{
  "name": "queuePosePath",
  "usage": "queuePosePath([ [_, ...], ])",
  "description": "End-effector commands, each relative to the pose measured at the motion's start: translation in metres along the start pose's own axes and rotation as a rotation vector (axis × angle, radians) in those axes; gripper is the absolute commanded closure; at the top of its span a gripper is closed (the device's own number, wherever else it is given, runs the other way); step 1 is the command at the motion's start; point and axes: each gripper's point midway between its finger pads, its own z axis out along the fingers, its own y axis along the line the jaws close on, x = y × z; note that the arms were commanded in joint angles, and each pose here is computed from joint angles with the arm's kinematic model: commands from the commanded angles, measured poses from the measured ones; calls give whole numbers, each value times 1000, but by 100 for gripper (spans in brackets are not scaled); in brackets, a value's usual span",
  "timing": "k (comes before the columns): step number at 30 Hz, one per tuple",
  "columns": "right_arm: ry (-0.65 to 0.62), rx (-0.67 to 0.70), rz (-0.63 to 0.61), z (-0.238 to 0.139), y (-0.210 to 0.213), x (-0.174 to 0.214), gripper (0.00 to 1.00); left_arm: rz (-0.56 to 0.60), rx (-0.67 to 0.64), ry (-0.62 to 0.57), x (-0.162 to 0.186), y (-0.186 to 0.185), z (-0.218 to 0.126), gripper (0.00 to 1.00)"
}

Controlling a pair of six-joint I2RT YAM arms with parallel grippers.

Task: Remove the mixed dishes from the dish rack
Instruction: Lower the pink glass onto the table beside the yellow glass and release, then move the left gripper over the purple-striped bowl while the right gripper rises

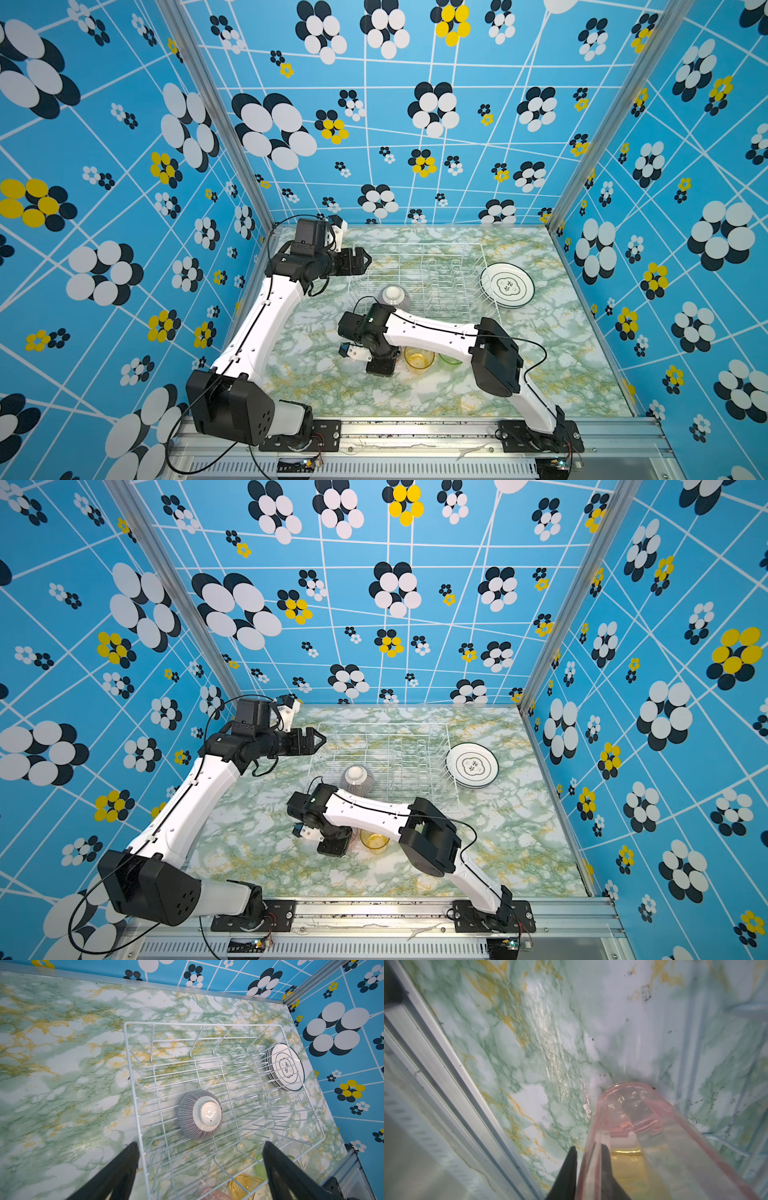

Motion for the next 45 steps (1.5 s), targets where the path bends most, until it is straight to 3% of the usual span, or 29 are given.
queuePosePath([
  [1,14,22,-7,-1,-2,4,67,13,0,41,11,3,2,7],
  [7,-63,36,-9,-23,-2,-3,53,28,-25,53,14,6,2,10],
  [19,-311,-51,18,-106,4,7,49,37,-83,76,20,12,2,13],
  [25,-505,13,197,-158,-38,36,40,99,-152,157,36,10,11,16],
  [29,-632,90,445,-174,-91,71,34,209,-249,253,55,5,27,18],
  [32,-708,106,601,-178,-118,94,32,245,-260,302,65,-2,42,27],
  [37,-760,96,664,-178,-128,110,31,261,-235,382,80,-15,67,28],
  [45,-780,108,741,-172,-142,130,31,302,-212,475,97,-32,101,39],
])
